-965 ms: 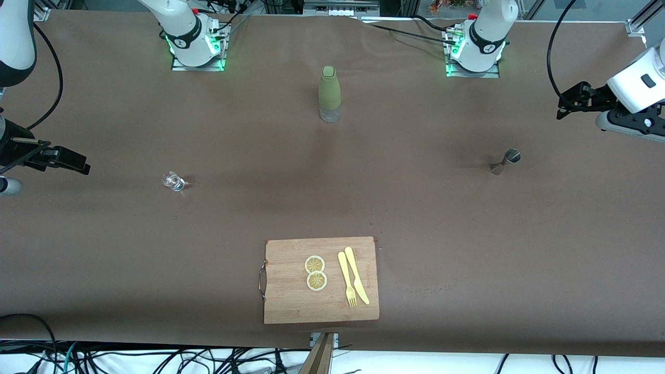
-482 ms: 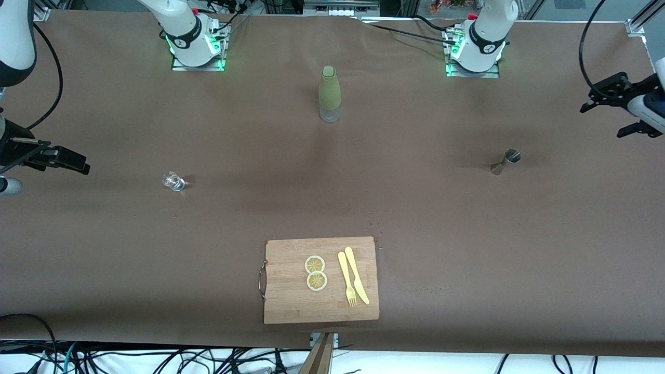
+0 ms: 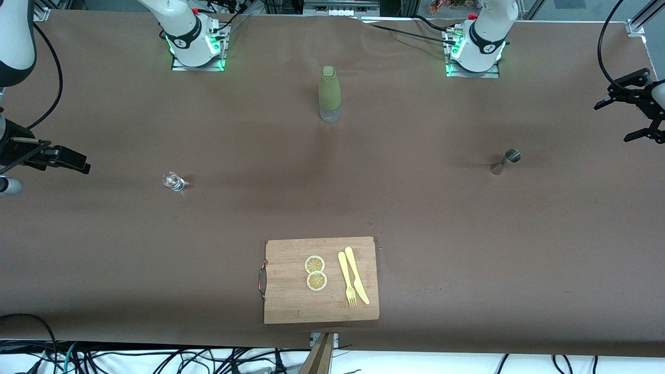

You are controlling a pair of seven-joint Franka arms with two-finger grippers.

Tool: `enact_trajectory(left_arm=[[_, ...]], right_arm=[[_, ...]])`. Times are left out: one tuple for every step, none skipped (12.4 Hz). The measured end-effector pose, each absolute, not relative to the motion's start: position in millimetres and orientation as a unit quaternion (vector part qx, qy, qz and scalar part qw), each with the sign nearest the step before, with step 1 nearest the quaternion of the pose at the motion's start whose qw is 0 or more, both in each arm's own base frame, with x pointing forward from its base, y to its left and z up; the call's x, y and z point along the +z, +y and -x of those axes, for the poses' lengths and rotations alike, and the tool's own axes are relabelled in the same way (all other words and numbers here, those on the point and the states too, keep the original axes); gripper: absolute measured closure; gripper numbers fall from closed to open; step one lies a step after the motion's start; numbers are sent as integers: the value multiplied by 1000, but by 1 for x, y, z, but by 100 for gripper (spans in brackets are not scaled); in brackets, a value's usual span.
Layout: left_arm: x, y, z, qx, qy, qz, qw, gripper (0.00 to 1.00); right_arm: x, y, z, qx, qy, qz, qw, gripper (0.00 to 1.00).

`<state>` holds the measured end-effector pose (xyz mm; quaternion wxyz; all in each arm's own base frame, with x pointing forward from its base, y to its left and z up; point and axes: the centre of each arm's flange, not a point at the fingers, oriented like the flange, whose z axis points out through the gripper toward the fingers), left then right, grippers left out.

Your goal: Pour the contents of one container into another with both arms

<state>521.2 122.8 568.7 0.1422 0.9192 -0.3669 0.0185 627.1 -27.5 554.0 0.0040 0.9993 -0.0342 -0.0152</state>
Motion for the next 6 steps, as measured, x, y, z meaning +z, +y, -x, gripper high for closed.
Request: enact_trajectory(left_arm=[[565, 128, -520, 21, -374, -915, 148, 0], [560, 134, -518, 26, -383, -910, 155, 0], [556, 140, -515, 34, -393, -904, 166, 0], [551, 147, -513, 43, -399, -899, 177, 0], [545, 153, -510, 47, -402, -895, 185, 0], [541, 157, -508, 50, -408, -891, 190, 0]], right_arm=[[554, -28, -627, -15, -34, -999, 4, 0], [554, -28, -627, -16, -34, -999, 4, 0], [554, -28, -627, -16, -34, -999, 4, 0], [554, -28, -627, -16, -33, -999, 4, 0], [554, -27, -627, -16, -32, -999, 4, 0], [554, -27, -627, -16, -27, -999, 4, 0]])
